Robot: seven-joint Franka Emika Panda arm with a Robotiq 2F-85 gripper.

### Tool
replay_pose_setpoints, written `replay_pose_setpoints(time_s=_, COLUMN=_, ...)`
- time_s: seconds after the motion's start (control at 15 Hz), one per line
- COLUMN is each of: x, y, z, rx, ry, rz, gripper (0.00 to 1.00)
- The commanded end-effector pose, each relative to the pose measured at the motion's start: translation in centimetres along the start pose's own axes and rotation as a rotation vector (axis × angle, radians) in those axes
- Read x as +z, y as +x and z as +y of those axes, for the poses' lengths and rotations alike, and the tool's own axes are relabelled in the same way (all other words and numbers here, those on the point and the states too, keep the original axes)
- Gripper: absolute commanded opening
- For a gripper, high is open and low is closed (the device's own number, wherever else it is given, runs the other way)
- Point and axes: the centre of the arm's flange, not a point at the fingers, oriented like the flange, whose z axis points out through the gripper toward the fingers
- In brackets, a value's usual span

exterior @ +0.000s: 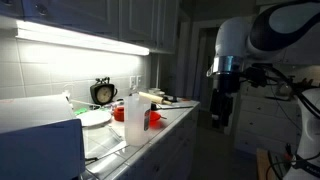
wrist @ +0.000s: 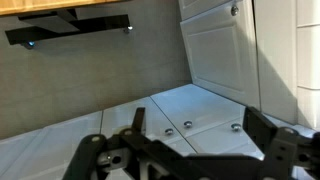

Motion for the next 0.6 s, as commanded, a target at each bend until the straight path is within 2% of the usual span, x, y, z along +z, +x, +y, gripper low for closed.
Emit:
replay_pose_setpoints(time_s=0.0, x=0.0, y=0.0, z=0.0, rx=0.0, ry=0.0, rz=0.0, gripper=1.0)
replay_pose_setpoints(time_s=0.47, x=0.0, y=0.0, z=0.0, rx=0.0, ry=0.0, rz=0.0, gripper=1.0)
replay_pose_setpoints(time_s=0.53, x=0.3, y=1.3, z=0.3, rx=0.119, ry=0.001, rz=0.006, gripper=1.0)
